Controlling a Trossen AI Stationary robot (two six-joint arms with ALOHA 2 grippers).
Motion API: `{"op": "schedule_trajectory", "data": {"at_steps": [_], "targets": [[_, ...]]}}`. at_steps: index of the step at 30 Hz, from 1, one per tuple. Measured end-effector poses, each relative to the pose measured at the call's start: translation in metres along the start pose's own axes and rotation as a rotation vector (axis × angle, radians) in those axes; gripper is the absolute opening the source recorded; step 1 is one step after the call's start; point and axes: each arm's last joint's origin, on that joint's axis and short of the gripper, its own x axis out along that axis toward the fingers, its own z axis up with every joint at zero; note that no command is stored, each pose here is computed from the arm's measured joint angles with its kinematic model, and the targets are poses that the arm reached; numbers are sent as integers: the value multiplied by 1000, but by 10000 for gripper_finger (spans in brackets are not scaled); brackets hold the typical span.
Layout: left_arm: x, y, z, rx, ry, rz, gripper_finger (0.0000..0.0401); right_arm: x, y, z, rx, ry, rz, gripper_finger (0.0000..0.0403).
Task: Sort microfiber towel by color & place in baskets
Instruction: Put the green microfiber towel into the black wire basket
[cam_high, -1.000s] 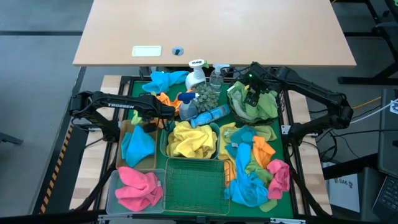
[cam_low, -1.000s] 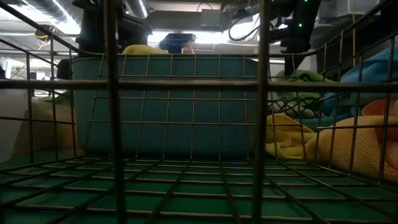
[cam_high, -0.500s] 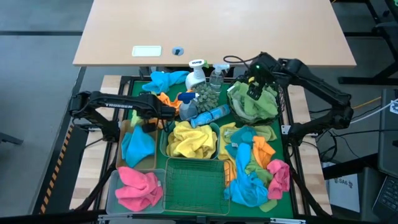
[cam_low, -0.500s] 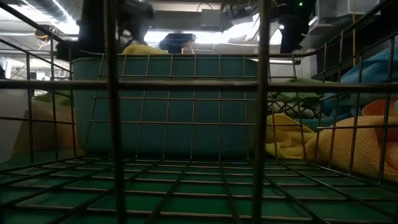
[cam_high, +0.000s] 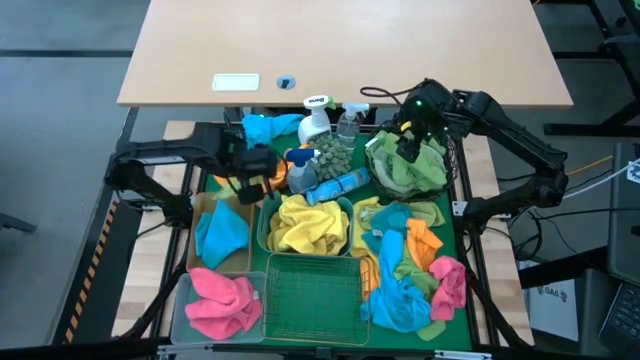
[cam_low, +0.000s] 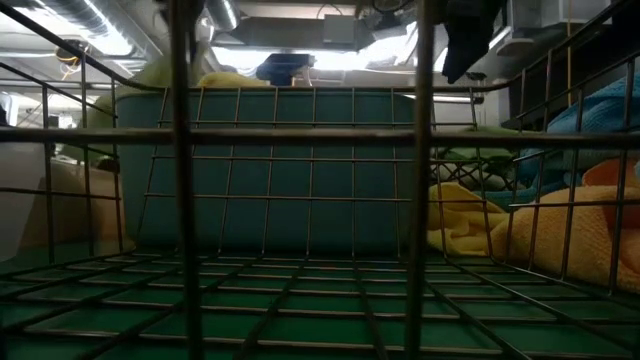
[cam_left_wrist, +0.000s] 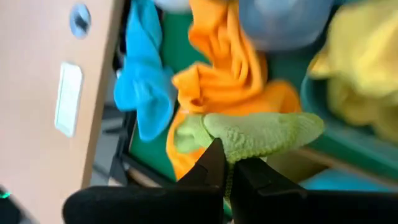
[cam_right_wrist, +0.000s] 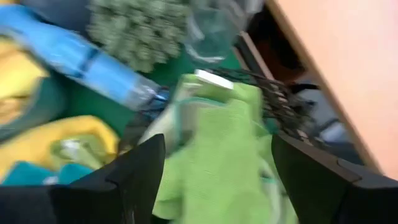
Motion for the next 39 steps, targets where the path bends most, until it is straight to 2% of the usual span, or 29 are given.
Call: {"op": "schedule_trajectory", "data": {"at_steps": [7, 12, 16, 24, 32, 37, 39], "targets": [[-55, 27, 7, -111, -213, -74, 0, -1, 5, 6, -3, -81, 188, 293], [-84, 43, 6, -177, -343, -119, 0, -2, 8, 14, -14, -169, 307, 293], [-99, 49, 13, -243, -474, -150, 0, -5, 9, 22, -33, -263, 392, 293], [-110, 49, 37, -344, -699, -200, 0, -13, 14, 39, -103, -472, 554, 293], [-125, 50, 58, -374, -927, -303, 0, -30, 48, 61, -268, -737, 565, 293], [-130, 49, 66, -375, -1012, -336, 0, -45, 79, 72, -374, -936, 482, 293], [-130, 48, 70, -364, -1028, -331, 0, -50, 89, 75, -373, -994, 440, 293]]}}
